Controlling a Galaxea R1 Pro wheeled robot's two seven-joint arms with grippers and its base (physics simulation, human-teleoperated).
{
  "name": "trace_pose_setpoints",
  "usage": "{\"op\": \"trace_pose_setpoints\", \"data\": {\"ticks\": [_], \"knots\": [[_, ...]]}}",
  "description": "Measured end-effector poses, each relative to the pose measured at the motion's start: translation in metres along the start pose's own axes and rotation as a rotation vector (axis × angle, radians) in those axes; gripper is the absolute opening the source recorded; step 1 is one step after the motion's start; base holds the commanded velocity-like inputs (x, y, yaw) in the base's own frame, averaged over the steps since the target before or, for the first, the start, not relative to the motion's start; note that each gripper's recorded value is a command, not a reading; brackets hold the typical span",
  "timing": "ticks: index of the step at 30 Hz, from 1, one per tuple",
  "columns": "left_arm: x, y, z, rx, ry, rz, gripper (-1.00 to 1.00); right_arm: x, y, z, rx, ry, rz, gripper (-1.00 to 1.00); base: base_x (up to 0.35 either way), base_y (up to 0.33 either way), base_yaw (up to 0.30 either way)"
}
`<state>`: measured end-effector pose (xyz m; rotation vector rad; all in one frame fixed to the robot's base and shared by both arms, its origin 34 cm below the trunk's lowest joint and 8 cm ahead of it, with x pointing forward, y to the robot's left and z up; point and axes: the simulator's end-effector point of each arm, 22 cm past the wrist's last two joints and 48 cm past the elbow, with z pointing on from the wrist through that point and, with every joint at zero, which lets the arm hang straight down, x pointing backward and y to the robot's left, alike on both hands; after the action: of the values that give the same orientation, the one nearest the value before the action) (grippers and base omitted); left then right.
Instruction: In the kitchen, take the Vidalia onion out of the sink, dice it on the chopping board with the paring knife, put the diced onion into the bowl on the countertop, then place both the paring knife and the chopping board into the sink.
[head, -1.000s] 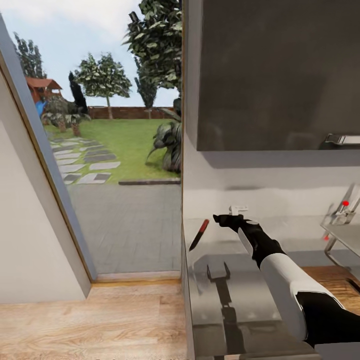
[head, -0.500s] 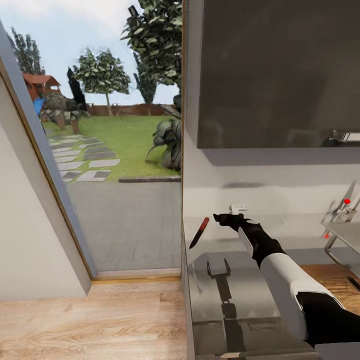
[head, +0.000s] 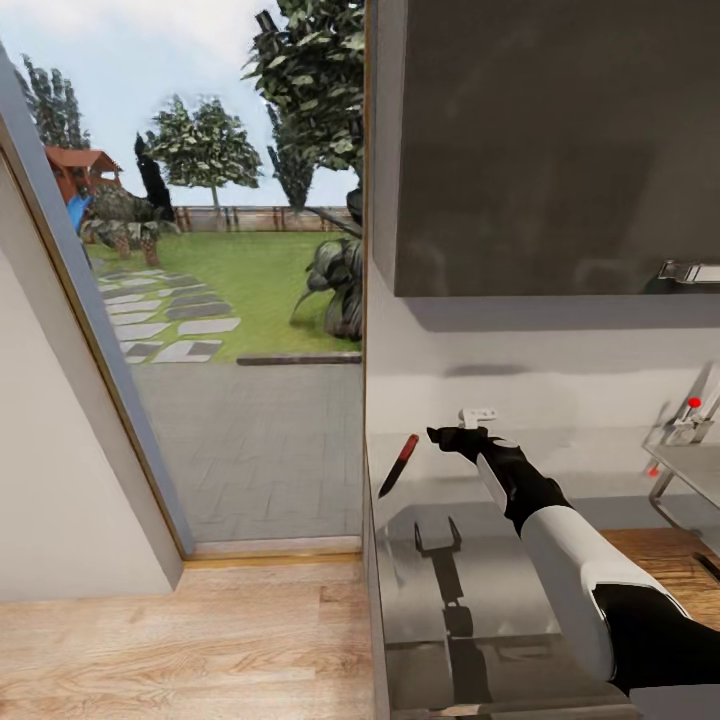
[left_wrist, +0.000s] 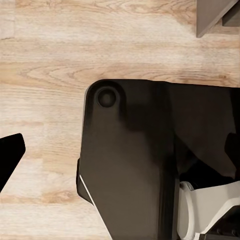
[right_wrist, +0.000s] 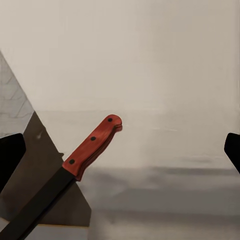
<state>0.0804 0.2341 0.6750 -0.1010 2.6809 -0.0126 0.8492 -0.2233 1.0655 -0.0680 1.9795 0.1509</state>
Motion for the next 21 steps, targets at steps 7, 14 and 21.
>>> {"op": "trace_pose_setpoints", "data": {"ticks": [7, 14, 21], "knots": [[0.0, 0.0, 0.0, 0.0, 0.0, 0.0, 1.0, 0.0, 0.0004, 0.0, -0.001, 0.0, 0.0, 1.0, 0.0, 0.0, 0.0], [0.0, 0.0, 0.0, 0.0, 0.0, 0.0, 1.0, 0.0, 0.0009, 0.0001, -0.001, 0.0, 0.0, 1.0, 0.0, 0.0, 0.0], [0.0, 0.0, 0.0, 0.0, 0.0, 0.0, 1.0, 0.0, 0.0011, 0.0001, -0.001, 0.0, 0.0, 1.0, 0.0, 0.0, 0.0]]}}
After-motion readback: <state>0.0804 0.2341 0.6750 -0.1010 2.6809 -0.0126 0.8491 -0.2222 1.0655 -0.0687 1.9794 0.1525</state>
